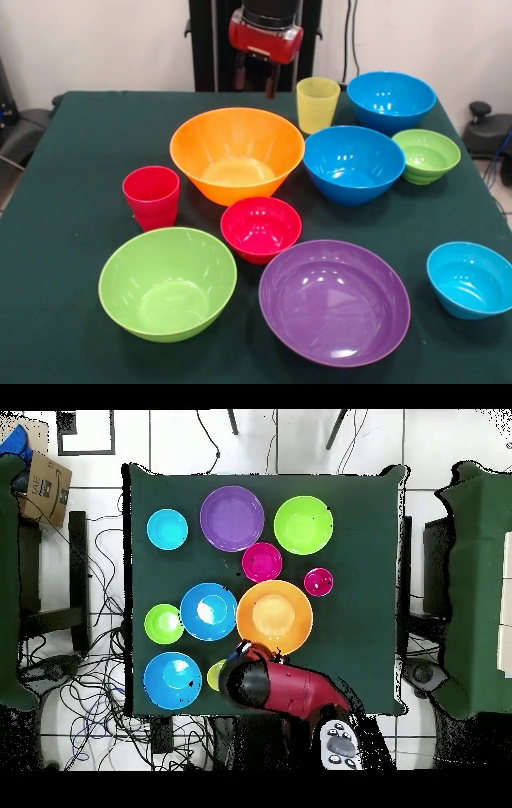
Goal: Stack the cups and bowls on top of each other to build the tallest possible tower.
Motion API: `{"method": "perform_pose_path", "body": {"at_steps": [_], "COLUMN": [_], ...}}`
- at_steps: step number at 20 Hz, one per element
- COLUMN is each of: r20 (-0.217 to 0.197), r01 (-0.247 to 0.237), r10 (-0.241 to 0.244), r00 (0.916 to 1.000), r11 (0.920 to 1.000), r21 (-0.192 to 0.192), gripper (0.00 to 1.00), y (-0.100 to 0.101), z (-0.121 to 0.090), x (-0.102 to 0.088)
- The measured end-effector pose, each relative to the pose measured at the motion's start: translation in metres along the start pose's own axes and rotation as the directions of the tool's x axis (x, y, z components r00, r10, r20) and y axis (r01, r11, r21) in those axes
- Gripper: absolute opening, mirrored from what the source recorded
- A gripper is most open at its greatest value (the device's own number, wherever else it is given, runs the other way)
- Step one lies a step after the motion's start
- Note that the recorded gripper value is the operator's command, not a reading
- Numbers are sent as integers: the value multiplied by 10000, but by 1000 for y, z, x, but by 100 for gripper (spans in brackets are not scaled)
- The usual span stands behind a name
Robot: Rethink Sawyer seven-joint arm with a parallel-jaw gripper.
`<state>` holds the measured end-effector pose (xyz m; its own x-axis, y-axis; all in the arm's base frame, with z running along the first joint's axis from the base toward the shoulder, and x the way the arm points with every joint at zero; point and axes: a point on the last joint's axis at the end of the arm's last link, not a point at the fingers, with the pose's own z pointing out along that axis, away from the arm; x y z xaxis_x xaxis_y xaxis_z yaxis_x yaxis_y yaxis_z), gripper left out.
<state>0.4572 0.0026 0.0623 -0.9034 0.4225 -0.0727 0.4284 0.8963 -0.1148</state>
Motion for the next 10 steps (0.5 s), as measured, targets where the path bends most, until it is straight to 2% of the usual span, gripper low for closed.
{"method": "perform_pose_path", "body": {"at_steps": [2,5,6,10], "r20": [346,897,1069,1448], "r01": [-405,-1281,-1665,-2556], "r10": [403,1261,1633,2476], "r00": [9986,9880,9808,9580], "r11": [9992,9916,9858,9660], "r21": [52,163,215,390], "gripper": [100,100,100,100], "y": [5,11,11,9], "z": [1,4,5,12], "x": [-1,-1,-1,2]}}
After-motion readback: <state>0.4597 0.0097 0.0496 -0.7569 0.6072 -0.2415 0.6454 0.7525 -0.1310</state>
